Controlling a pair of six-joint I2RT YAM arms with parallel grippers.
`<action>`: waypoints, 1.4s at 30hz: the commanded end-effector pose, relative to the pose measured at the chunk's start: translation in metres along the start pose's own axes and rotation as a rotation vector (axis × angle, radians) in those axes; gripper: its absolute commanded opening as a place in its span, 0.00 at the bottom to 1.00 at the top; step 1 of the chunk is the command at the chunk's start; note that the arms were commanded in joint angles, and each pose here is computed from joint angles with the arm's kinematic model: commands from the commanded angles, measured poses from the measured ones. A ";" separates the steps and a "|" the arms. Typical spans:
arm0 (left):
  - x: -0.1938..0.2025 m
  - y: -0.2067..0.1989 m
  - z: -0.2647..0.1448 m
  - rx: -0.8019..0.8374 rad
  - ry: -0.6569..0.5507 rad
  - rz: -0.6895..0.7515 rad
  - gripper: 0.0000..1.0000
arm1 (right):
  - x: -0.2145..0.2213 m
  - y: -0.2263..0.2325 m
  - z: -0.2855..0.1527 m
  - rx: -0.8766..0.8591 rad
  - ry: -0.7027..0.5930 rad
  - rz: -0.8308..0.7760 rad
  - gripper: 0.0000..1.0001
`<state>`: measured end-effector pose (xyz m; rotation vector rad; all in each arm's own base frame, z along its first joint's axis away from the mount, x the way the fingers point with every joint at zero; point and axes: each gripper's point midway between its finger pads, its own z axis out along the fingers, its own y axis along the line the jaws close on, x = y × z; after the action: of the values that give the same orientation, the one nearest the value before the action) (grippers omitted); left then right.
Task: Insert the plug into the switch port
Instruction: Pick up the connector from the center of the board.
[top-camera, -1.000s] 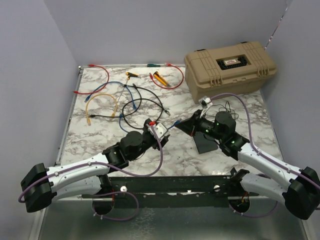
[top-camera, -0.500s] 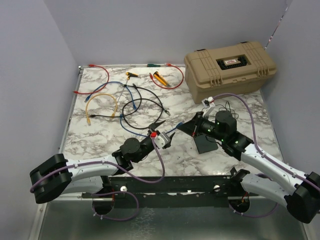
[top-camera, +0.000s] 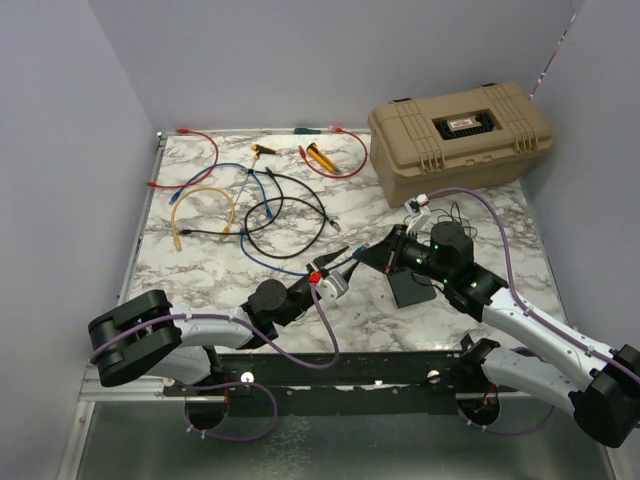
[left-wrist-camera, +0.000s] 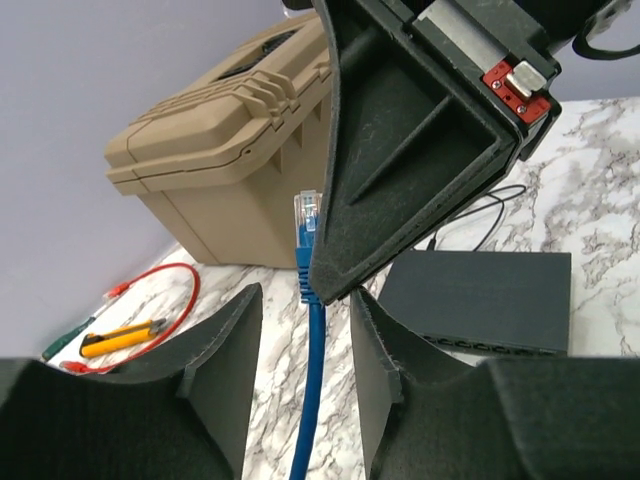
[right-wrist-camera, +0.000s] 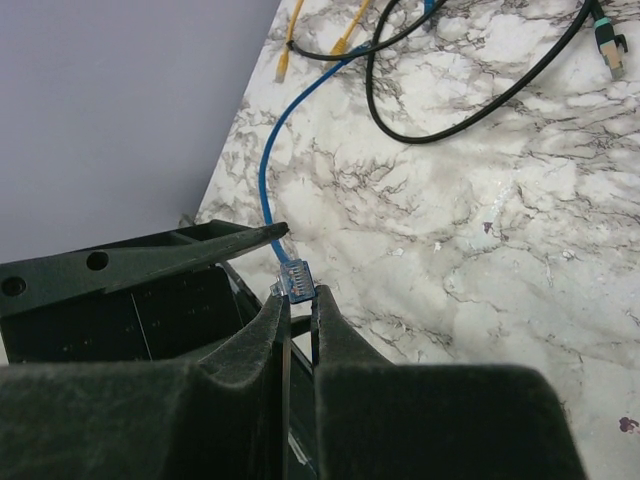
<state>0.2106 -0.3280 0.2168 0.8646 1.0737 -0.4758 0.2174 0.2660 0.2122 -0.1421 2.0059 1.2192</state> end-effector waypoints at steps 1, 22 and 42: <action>-0.017 0.000 0.005 -0.009 -0.086 -0.017 0.39 | -0.006 0.014 -0.002 -0.038 -0.003 0.007 0.01; 0.008 0.010 -0.006 -0.080 -0.008 0.016 0.20 | -0.001 0.018 -0.007 -0.055 0.021 -0.004 0.01; 0.013 0.007 -0.001 -0.064 0.004 -0.009 0.00 | 0.001 0.008 -0.007 -0.010 0.033 -0.033 0.05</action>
<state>0.2156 -0.3246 0.2040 0.8380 1.0812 -0.4373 0.2109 0.2690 0.2130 -0.1661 2.0163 1.2563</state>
